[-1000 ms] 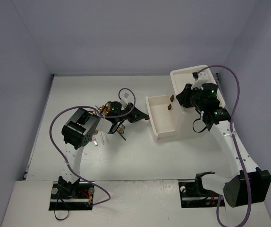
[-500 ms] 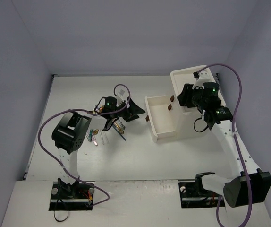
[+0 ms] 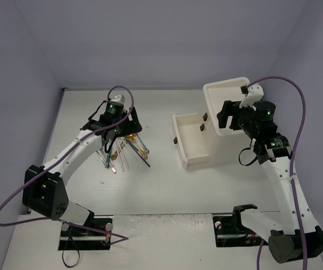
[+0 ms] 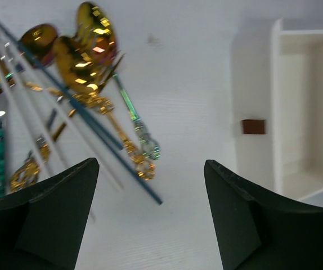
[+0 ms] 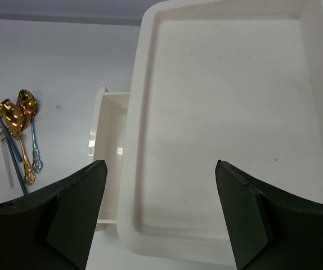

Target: Sort the eating utensils into containers

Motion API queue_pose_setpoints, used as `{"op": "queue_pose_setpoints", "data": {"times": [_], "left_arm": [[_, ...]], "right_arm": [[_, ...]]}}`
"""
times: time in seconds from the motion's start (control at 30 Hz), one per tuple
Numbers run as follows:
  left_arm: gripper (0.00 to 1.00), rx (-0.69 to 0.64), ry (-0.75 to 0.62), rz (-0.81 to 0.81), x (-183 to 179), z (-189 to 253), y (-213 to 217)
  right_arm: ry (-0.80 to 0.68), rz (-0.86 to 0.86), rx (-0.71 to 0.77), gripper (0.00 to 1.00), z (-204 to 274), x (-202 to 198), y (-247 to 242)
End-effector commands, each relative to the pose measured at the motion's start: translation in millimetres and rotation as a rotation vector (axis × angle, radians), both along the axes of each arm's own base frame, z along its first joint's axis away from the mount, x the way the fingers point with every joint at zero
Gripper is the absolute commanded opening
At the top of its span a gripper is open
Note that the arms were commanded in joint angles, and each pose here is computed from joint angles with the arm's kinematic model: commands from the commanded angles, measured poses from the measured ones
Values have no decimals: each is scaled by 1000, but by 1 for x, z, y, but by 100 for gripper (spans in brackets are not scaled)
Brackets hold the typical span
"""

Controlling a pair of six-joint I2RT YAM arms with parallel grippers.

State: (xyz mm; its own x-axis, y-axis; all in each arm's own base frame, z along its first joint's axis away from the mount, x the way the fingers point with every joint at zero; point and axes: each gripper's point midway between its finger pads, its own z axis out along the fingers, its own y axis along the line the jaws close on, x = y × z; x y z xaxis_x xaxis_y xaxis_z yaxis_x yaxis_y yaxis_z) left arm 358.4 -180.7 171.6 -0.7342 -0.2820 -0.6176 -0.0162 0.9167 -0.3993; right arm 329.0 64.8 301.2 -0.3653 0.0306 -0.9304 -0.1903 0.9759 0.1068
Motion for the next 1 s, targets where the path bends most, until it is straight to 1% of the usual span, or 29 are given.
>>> {"op": "queue_pose_setpoints", "data": {"times": [0.0, 0.07, 0.2, 0.37, 0.57, 0.83, 0.9, 0.97], "left_arm": [[64, 198, 163, 113, -33, -48, 49], [59, 208, 189, 140, -38, -60, 53], [51, 233, 230, 169, -42, -80, 62], [42, 207, 256, 193, -38, -98, 67], [32, 215, 298, 205, -34, -123, 65], [23, 224, 345, 244, -40, -144, 72], [18, 226, 351, 252, -42, -145, 74], [10, 219, 351, 254, -44, -143, 74]], "right_arm": [[-88, -15, -3, 76, 25, -5, -4], [-91, -18, -5, 76, 24, -7, -4], [-89, -11, -9, 77, 20, -12, -2], [-82, -4, -8, 77, 15, -14, 0], [-77, -3, -5, 78, 12, -16, 1], [-77, -6, -4, 79, 11, -18, 0], [-77, -5, -5, 79, 10, -19, 0], [-77, -11, -6, 79, 10, -19, -1]]}}
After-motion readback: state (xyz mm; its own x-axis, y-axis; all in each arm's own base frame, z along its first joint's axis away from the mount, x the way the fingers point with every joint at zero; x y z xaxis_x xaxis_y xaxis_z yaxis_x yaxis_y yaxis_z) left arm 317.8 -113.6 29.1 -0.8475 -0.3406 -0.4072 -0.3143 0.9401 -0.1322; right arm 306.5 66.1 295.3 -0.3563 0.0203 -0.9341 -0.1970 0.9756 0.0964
